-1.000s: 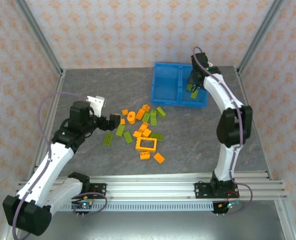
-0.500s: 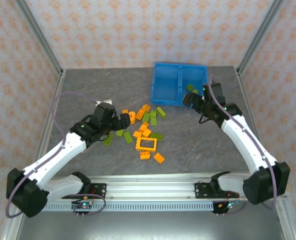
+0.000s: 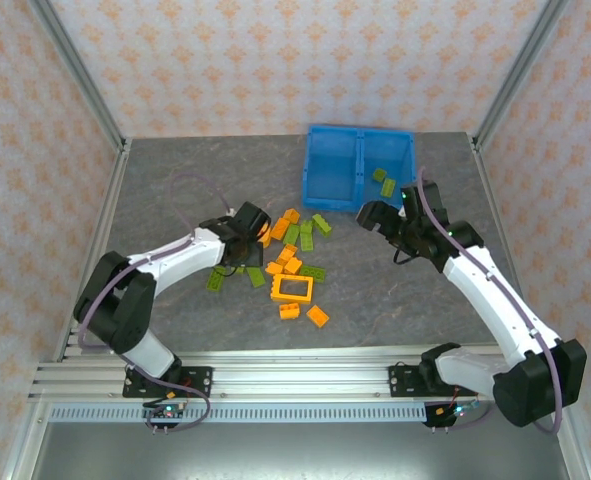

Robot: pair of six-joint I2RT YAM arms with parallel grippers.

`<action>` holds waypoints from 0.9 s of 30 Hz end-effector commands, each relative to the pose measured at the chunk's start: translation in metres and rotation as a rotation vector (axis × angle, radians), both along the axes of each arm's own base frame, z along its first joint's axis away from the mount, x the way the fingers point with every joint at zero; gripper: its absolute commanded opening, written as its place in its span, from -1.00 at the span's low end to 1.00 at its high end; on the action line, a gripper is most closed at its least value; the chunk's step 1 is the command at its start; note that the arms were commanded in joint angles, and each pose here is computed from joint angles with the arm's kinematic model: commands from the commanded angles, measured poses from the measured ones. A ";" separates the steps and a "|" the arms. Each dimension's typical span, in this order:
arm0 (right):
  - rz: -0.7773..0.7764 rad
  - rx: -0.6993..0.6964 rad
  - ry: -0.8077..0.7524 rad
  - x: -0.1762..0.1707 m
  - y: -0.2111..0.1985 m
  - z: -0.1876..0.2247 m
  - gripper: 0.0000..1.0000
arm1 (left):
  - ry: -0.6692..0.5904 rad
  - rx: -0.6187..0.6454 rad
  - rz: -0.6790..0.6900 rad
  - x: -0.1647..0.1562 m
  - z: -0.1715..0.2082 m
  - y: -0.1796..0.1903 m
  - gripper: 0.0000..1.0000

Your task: Sort the legos into containers by color

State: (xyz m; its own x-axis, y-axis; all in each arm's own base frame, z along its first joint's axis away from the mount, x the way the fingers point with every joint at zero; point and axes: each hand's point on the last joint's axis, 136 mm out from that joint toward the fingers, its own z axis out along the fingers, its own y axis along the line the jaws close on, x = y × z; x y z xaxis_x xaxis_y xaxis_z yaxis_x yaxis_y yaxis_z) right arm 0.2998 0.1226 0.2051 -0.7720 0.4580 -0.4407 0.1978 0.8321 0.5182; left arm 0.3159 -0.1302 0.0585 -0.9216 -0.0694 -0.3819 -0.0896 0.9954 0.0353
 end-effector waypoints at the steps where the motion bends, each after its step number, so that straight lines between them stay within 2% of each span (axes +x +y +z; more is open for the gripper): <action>1: -0.015 -0.006 0.027 -0.013 -0.005 -0.004 0.88 | -0.038 0.084 0.007 0.014 0.003 0.008 0.22; 7: -0.020 -0.025 0.029 -0.017 -0.009 -0.005 0.88 | -0.014 0.117 0.009 0.022 -0.021 0.009 0.14; 10: -0.023 -0.025 0.036 -0.018 -0.010 -0.007 0.88 | -0.003 0.091 0.015 0.023 -0.033 0.004 -0.02; 13: -0.021 -0.019 0.038 -0.019 -0.009 -0.005 0.88 | 0.002 0.066 0.029 0.023 -0.041 0.001 -0.29; 17: -0.033 -0.021 0.020 -0.020 -0.012 0.002 0.88 | -0.018 0.054 0.045 0.022 -0.037 0.002 -0.40; 22: -0.050 -0.015 -0.010 -0.021 -0.015 0.014 0.88 | -0.101 -0.009 0.047 0.024 0.011 -0.003 -0.48; 27: -0.103 -0.002 -0.066 -0.021 -0.023 0.029 0.88 | -0.312 -0.194 -0.035 0.031 0.115 -0.040 -0.48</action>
